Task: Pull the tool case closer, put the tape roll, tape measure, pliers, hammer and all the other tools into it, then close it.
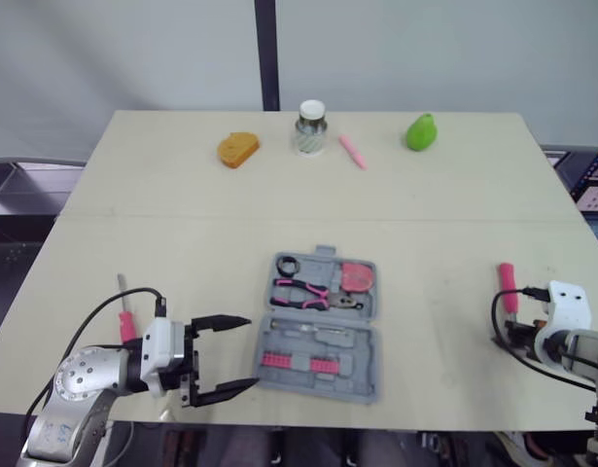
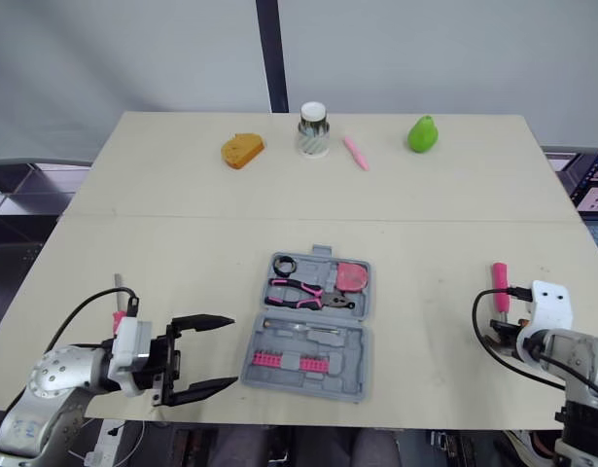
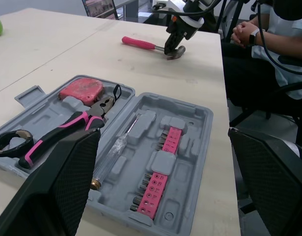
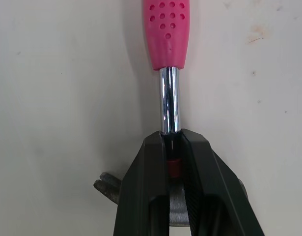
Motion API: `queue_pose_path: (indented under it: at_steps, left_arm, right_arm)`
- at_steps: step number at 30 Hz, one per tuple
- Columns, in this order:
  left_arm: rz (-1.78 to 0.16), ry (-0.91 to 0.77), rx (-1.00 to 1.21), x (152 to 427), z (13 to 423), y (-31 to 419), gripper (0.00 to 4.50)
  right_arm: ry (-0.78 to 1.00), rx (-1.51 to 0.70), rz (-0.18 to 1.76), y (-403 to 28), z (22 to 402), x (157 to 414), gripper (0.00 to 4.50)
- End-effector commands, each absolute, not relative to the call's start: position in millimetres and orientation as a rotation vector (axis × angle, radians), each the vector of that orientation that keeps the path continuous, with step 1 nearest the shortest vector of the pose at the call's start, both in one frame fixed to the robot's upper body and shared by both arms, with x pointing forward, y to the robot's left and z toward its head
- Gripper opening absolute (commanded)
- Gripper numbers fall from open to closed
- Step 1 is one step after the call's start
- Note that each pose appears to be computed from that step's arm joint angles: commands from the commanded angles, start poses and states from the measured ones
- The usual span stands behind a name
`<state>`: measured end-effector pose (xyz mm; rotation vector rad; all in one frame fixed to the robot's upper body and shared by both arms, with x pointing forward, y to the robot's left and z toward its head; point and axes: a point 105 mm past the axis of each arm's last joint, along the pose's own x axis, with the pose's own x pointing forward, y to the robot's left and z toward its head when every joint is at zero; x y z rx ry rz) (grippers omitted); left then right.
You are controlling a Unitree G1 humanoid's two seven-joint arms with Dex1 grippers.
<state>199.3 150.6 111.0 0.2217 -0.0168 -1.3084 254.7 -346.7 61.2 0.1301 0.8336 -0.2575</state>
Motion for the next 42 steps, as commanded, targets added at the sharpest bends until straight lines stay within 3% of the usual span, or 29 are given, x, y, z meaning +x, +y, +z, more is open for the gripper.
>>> queue_pose_path:
  at_steps: [1, 10, 18, 29, 42]
  left_arm:
    - [-1.314, -0.043, 0.226, 197.1, 114.8, 150.4, 4.50]
    - [-1.285, -0.042, 0.200, 201.0, 124.6, 164.4, 4.50]
    - [-1.332, -0.031, 0.233, 198.3, 134.1, 182.4, 4.50]
    - [-1.323, 0.010, 0.270, 196.8, 137.9, 212.0, 4.50]
    - [-1.304, 0.034, 0.295, 187.5, 128.7, 213.2, 4.50]
  right_arm:
    - [0.840, 0.123, -0.279, -351.7, 62.2, 252.1, 0.03]
    - [0.809, -0.024, -0.132, -332.2, 94.1, 266.5, 0.03]
    - [0.859, -0.312, 0.256, -271.3, 126.4, 265.1, 0.03]
    - [0.908, -0.640, 0.758, -190.3, 155.4, 244.0, 0.03]
    - [0.912, -0.822, 0.971, -134.9, 167.9, 236.7, 0.03]
